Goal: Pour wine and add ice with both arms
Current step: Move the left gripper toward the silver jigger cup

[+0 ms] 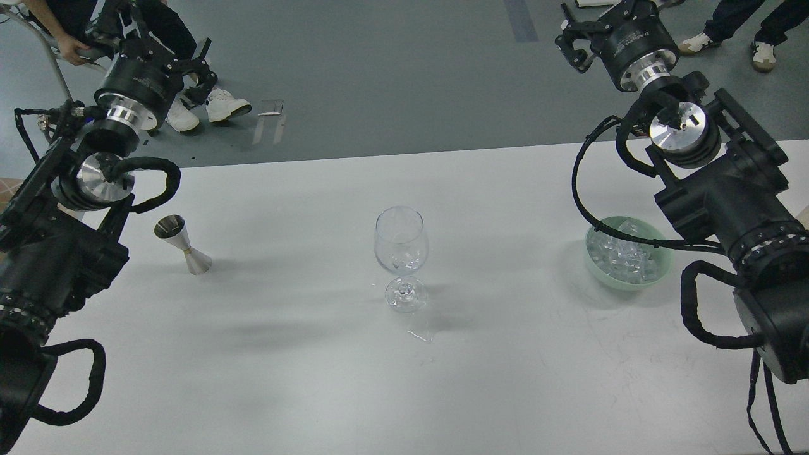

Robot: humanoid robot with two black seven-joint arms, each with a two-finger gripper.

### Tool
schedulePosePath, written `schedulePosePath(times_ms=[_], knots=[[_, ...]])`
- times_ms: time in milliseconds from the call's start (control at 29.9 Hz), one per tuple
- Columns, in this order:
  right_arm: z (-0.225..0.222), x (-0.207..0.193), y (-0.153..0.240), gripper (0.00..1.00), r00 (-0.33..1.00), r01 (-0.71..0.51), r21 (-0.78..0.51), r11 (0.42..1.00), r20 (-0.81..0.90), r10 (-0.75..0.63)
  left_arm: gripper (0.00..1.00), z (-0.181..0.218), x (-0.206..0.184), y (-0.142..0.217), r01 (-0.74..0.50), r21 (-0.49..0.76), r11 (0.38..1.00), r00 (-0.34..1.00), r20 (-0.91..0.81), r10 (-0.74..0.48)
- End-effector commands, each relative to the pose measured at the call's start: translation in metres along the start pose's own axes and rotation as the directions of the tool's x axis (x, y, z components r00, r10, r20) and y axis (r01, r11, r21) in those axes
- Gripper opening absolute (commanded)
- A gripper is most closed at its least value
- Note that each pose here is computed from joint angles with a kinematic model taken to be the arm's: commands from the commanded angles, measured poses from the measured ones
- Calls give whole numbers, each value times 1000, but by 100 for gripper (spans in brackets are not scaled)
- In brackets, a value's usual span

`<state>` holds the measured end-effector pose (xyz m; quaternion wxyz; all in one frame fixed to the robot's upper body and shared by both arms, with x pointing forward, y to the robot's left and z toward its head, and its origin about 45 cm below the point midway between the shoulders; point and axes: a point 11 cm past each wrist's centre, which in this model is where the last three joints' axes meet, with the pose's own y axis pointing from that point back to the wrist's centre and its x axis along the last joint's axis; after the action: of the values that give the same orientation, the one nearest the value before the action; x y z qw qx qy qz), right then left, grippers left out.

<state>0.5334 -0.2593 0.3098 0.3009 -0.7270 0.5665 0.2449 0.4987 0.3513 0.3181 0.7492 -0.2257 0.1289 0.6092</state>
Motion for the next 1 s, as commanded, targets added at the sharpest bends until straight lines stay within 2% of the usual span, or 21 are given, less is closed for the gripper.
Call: schedulePosePath(times_ms=[0, 969], knots=[[-1, 0, 0, 100, 1000, 1, 1, 1000, -1, -1, 98, -1, 0, 0, 1, 3, 1000, 1000, -1, -1], [3, 5, 3, 100, 1000, -10, -1, 1000, 7, 10, 98, -11, -2, 4, 16, 14, 1000, 1000, 1, -16]])
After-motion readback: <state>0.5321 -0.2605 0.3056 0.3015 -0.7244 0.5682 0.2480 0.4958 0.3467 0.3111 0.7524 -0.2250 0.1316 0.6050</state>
